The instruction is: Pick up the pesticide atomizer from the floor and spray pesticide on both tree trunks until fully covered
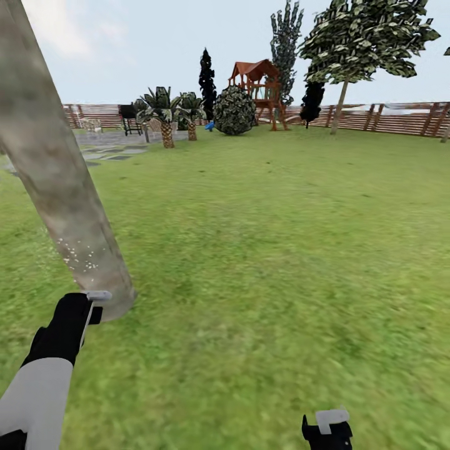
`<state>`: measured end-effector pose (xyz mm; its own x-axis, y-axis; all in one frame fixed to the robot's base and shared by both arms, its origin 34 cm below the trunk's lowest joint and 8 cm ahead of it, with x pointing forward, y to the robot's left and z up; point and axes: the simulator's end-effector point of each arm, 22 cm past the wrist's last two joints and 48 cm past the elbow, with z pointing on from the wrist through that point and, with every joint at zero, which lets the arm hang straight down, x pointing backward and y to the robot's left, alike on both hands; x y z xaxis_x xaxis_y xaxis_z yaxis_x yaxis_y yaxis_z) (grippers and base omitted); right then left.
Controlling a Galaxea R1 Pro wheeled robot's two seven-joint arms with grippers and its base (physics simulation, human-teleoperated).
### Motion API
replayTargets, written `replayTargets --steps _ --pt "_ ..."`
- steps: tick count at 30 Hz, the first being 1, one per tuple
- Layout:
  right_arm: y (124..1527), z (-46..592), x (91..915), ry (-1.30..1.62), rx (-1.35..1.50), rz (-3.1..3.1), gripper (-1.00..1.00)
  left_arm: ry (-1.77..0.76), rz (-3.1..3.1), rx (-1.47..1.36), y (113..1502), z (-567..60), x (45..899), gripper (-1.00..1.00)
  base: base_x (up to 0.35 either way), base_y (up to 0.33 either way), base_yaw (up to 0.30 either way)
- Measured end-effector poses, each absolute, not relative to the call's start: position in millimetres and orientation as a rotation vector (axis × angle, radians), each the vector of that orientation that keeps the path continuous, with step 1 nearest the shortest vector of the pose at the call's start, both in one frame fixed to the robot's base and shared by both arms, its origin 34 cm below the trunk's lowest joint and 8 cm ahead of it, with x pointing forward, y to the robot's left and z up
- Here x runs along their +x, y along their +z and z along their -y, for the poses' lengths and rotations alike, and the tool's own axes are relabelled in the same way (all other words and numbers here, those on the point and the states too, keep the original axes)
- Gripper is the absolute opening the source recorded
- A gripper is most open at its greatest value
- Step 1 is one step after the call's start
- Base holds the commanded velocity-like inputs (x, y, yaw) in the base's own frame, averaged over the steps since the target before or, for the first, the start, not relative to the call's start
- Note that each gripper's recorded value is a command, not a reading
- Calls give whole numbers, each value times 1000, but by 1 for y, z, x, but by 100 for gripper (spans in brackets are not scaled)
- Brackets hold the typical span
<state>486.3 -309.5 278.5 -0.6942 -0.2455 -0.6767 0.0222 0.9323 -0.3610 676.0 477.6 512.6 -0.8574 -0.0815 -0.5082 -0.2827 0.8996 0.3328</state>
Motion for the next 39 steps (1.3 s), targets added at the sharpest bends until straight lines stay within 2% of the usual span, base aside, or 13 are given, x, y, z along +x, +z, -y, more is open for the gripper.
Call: replayTargets --steps 5,16,27,31,39 --pt "279 309 486 -441 -157 -2302 100 568 -2560 -269 515 -481 676 -100 190 -220 226" --pt "279 309 486 -441 -157 -2302 100 577 -2558 -273 516 -482 675 -100 287 -131 39" --pt "278 309 486 -440 -157 -2302 100 597 -2570 -287 512 -493 667 -100 226 -179 264" --pt "278 308 486 -439 -157 -2302 100 644 -2572 -337 512 -524 650 -100 190 -173 278" --pt "278 308 486 -439 -157 -2302 100 543 -2588 -315 499 -480 660 -100 233 -172 278"
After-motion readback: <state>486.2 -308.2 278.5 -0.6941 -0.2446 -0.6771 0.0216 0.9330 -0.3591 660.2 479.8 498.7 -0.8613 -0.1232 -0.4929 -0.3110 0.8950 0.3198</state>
